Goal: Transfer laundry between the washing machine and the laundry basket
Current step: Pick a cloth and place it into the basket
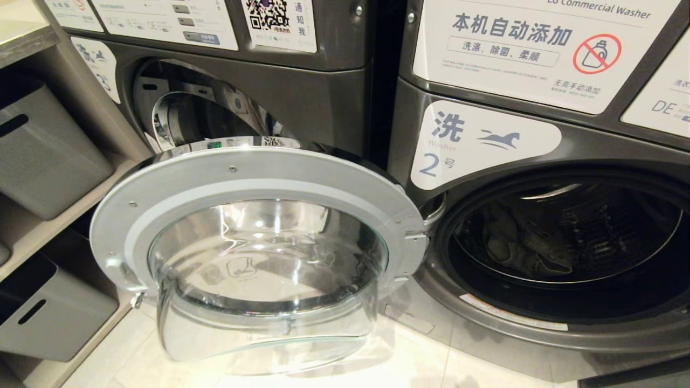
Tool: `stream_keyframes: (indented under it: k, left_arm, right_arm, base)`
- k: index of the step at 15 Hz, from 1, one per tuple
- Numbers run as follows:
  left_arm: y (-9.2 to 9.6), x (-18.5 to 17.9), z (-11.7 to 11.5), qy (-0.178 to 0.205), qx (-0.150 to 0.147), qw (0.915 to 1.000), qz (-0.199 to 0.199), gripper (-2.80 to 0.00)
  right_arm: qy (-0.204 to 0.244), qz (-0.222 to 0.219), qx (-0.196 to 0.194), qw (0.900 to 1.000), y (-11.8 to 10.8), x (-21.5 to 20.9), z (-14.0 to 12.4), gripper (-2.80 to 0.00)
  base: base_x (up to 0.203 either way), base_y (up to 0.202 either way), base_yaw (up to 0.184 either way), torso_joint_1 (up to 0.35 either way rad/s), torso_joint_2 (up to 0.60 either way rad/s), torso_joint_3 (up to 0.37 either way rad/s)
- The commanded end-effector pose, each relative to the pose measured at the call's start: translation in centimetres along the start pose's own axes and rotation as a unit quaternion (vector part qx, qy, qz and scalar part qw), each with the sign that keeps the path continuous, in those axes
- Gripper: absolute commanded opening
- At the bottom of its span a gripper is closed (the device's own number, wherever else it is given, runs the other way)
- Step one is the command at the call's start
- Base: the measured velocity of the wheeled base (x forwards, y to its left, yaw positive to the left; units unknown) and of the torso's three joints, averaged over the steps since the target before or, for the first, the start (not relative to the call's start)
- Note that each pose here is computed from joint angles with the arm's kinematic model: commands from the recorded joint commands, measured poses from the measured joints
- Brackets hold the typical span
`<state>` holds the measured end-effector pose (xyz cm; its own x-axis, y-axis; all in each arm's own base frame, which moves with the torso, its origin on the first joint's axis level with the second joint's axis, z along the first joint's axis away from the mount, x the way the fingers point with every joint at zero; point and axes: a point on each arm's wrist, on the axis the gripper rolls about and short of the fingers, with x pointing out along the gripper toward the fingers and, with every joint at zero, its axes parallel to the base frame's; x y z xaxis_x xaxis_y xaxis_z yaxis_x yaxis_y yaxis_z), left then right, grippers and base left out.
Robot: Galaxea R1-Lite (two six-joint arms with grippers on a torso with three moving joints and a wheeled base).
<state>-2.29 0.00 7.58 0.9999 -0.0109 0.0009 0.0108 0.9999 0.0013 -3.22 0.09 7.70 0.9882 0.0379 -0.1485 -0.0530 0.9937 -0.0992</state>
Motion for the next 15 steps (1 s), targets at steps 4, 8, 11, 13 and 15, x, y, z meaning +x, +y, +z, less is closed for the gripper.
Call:
stream_keyframes:
  k: [4, 8, 11, 13, 15]
  left_arm:
    - [0.00, 0.01, -0.02, 0.000, 0.000, 1.0000, 0.000, -2.80]
    - [0.00, 0.00, 0.01, 0.000, 0.000, 1.0000, 0.000, -2.80]
    - [0.00, 0.01, 0.01, 0.000, 0.000, 1.0000, 0.000, -2.80]
    - [0.00, 0.01, -0.02, 0.000, 0.000, 1.0000, 0.000, -2.80]
    - [0.00, 0.00, 0.01, 0.000, 0.000, 1.0000, 0.000, -2.80]
  right_arm:
    - [0.001, 0.000, -0.001, 1.000, 0.00, 0.01, 0.00, -2.80]
    - [0.002, 0.003, -0.002, 1.000, 0.02, 0.01, -0.02, -2.80]
    - [0.002, 0.000, -0.001, 1.000, 0.00, 0.01, -0.02, -2.80]
    - [0.002, 0.000, -0.001, 1.000, 0.00, 0.01, -0.02, -2.80]
    - [0.002, 0.000, -0.001, 1.000, 0.00, 0.01, -0.02, -2.80]
  base:
    - [0.000, 0.000, 0.000, 0.002, 0.00, -0.141]
    - [0.000, 0.000, 0.000, 0.002, 0.00, -0.197]
    - [0.000, 0.000, 0.000, 0.003, 0.00, -0.203]
    - [0.000, 0.000, 0.000, 0.006, 0.00, -0.199]
    - [0.000, 0.000, 0.000, -0.002, 0.01, -0.203]
